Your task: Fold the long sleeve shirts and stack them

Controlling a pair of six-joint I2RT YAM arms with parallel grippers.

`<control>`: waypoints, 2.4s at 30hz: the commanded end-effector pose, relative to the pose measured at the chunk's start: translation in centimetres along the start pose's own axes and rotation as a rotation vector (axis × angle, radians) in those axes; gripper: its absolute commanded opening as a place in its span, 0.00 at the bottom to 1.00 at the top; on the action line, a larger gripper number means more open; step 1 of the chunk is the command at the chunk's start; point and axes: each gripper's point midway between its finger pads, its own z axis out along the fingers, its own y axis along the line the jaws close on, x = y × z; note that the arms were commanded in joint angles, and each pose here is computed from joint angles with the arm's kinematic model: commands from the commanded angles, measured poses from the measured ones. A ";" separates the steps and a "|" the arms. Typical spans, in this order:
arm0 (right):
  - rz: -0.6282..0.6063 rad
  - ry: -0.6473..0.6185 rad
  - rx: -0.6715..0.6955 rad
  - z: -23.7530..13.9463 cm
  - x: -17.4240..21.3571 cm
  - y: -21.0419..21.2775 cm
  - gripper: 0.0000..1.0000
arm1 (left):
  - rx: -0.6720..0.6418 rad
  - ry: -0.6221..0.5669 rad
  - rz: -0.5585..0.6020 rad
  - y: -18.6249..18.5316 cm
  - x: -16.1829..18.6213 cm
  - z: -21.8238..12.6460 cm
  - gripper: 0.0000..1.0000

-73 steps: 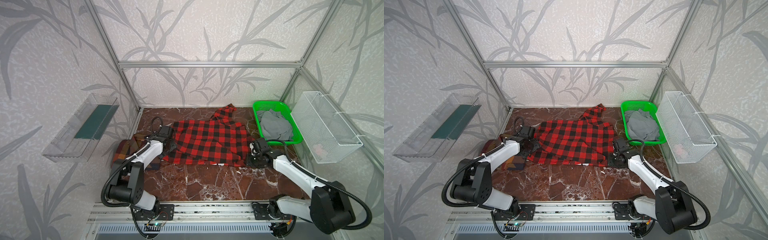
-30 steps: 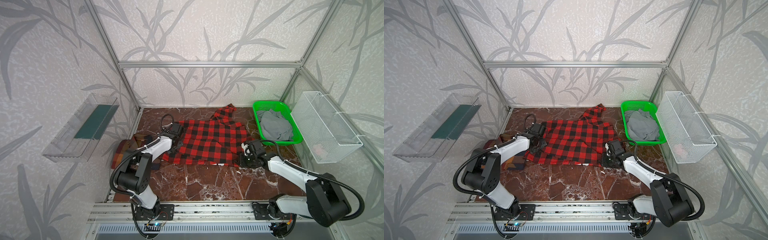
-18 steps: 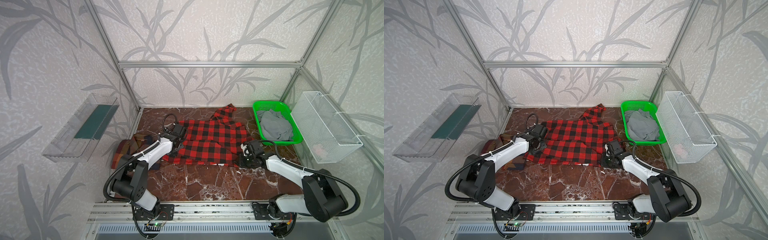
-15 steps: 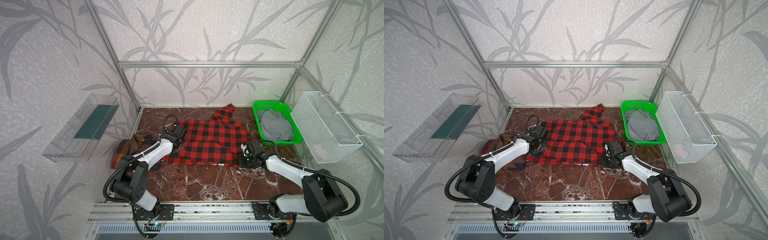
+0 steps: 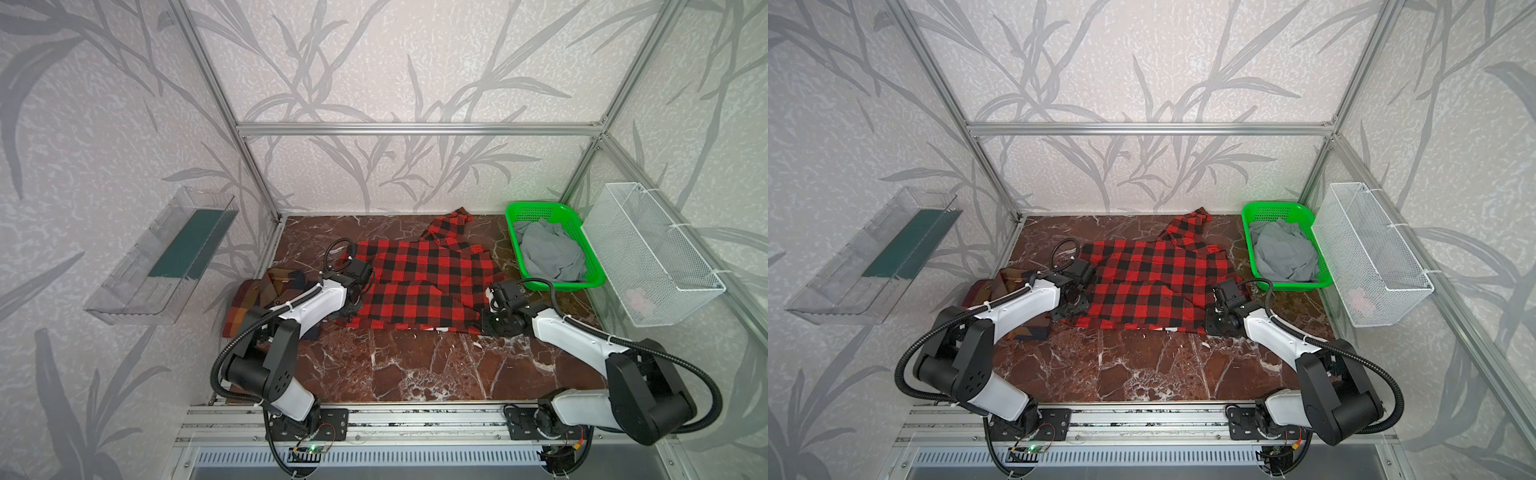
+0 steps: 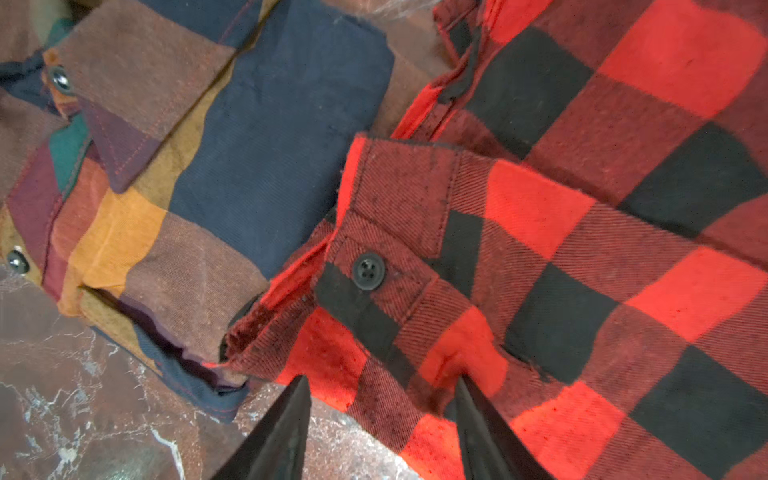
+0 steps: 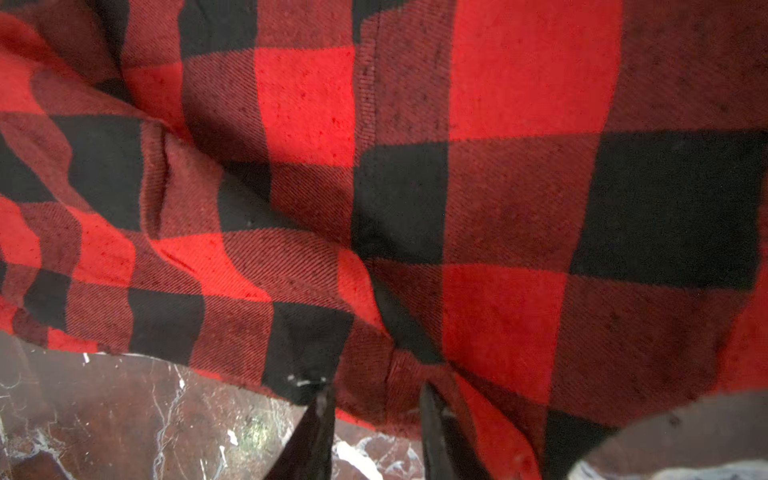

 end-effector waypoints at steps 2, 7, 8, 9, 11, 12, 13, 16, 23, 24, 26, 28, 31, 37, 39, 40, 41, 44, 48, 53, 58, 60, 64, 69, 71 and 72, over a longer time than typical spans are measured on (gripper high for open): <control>0.024 0.011 0.053 0.3 -1.2 -0.7 0.36 | -0.067 0.039 0.009 1.2 1.7 1.4 0.58; 0.040 0.039 0.085 1.4 -1.5 -1.2 0.36 | -0.027 0.102 -0.014 1.2 3.7 1.7 0.58; 0.045 0.044 0.093 1.7 -1.5 -1.3 0.36 | -0.007 0.111 -0.024 1.2 4.2 1.7 0.58; 0.052 0.048 0.097 1.9 -1.6 -1.4 0.36 | 0.013 0.127 -0.034 1.1 4.9 1.8 0.58; 0.068 0.053 0.103 2.3 -1.8 -1.7 0.36 | 0.032 0.154 -0.041 1.2 6.1 2.0 0.58; 0.077 0.053 0.103 2.5 -2.0 -1.7 0.36 | 0.033 0.166 -0.042 1.4 6.7 2.1 0.57; 0.083 0.054 0.103 2.6 -2.2 -1.6 0.36 | 0.036 0.174 -0.043 1.5 7.3 2.1 0.57; 0.091 0.050 0.115 2.9 -3.0 -1.6 0.36 | 0.056 0.197 -0.045 1.6 8.7 2.1 0.57; 0.103 0.045 0.150 3.8 -5.3 -1.6 0.36 | 0.087 0.194 -0.020 1.4 11.5 1.0 0.57; 0.110 0.064 0.158 4.5 -5.3 -1.8 0.36 | 0.091 0.194 -0.008 1.2 12.2 0.8 0.57; 0.118 0.067 0.164 4.8 -5.9 -1.9 0.36 | 0.098 0.190 0.011 1.0 13.3 0.4 0.57; 0.124 0.057 0.174 4.8 -6.8 -2.0 0.36 | 0.104 0.182 0.031 0.8 14.4 -0.1 0.57; 0.123 0.049 0.197 4.6 -7.9 -2.4 0.36 | 0.110 0.163 0.061 0.6 15.6 -0.9 0.57; 0.106 0.021 0.158 3.0 -7.6 -1.9 0.37 | 0.080 0.097 0.091 2.4 15.5 -1.3 0.58; 0.104 0.014 0.133 2.4 -7.4 -1.6 0.36 | 0.083 0.062 0.102 2.5 14.8 -1.4 0.58; 0.103 0.012 0.127 2.1 -7.2 -1.5 0.37 | 0.083 0.043 0.110 2.4 14.4 -1.6 0.58; 0.102 0.014 0.128 1.8 -7.1 -1.5 0.36 | 0.079 0.028 0.118 2.4 14.0 -1.8 0.58; 0.089 -0.037 0.117 0.0 -7.9 -0.9 0.37 | 0.080 -0.016 0.150 2.1 12.7 -2.6 0.58; 0.054 -0.121 0.053 -1.2 -9.9 1.1 0.37 | 0.087 -0.050 0.158 2.1 11.7 -3.0 0.58; 0.057 -0.026 0.098 1.8 -9.3 0.4 0.36 | 0.091 -0.046 0.148 2.4 11.3 -2.7 0.58; 0.092 0.024 0.147 3.8 -6.9 -1.4 0.36 | 0.106 -0.038 0.142 2.6 10.7 -2.7 0.58; 0.098 0.043 0.160 3.8 -5.9 -1.8 0.36 | 0.111 -0.035 0.140 2.7 10.5 -2.7 0.58; 0.129 0.091 0.136 3.6 -2.6 -2.4 0.35 | 0.125 -0.019 0.132 2.8 10.3 -2.5 0.58; 0.156 0.119 0.113 2.3 1.2 -3.1 0.35 | 0.158 0.001 0.125 2.5 10.7 -2.3 0.59; 0.157 0.117 0.113 1.3 2.3 -3.3 0.35 | 0.170 0.021 0.123 2.2 11.1 -2.3 0.59; 0.153 0.114 0.109 0.9 2.8 -3.3 0.35 | 0.173 0.034 0.125 2.1 11.2 -2.3 0.59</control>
